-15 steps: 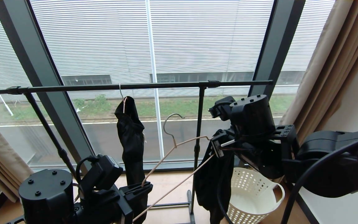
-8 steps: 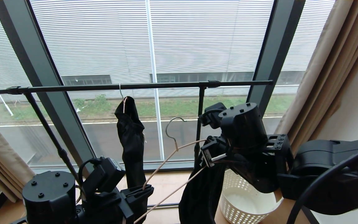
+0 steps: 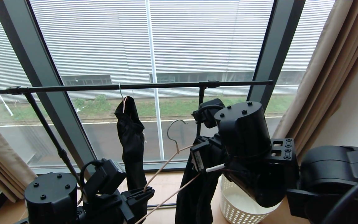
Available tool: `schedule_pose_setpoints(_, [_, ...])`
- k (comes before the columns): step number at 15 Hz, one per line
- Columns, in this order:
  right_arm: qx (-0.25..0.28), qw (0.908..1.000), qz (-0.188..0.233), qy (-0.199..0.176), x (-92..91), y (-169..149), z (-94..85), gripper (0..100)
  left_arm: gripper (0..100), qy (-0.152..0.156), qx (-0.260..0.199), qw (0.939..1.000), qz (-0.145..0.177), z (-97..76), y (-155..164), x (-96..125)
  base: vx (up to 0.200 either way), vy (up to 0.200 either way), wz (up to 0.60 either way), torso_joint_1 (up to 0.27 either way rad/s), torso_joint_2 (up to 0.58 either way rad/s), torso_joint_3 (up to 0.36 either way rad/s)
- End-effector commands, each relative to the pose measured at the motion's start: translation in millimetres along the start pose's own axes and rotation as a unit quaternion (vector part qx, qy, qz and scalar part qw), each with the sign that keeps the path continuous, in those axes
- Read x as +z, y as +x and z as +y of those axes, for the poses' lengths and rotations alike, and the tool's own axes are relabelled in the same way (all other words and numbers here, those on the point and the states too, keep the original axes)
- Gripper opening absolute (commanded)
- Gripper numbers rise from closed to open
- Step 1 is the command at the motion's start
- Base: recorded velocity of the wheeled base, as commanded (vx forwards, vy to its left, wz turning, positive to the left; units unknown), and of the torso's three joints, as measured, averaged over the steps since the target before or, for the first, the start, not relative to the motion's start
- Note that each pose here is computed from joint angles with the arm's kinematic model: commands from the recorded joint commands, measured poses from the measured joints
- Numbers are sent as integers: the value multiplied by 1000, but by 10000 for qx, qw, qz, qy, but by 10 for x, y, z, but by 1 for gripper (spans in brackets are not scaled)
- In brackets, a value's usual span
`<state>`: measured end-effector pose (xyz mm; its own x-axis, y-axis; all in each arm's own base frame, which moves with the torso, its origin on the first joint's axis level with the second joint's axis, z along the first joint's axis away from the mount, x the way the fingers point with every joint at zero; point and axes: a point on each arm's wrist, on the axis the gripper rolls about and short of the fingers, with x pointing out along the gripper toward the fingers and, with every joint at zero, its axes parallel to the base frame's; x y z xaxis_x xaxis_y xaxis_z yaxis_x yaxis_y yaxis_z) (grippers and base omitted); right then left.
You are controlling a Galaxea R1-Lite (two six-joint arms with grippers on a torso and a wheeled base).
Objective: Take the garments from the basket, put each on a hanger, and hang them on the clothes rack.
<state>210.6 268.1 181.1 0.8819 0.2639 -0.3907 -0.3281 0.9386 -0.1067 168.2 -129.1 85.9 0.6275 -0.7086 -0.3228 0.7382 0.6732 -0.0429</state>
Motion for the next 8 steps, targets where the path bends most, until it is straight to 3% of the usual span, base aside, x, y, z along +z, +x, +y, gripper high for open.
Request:
schedule_pose_setpoints(1, [258, 9995, -163, 43, 56, -183, 86, 0, 0, 0, 0, 10000, 9, 0, 2, -3, 0, 0, 0, 0, 0, 0])
schedule_pose_setpoints(8, [643, 9974, -307, 122, 83, -443, 180, 0, 0, -9, 7, 10000, 16, 4, 20, -5, 0, 0, 0, 0, 0, 0])
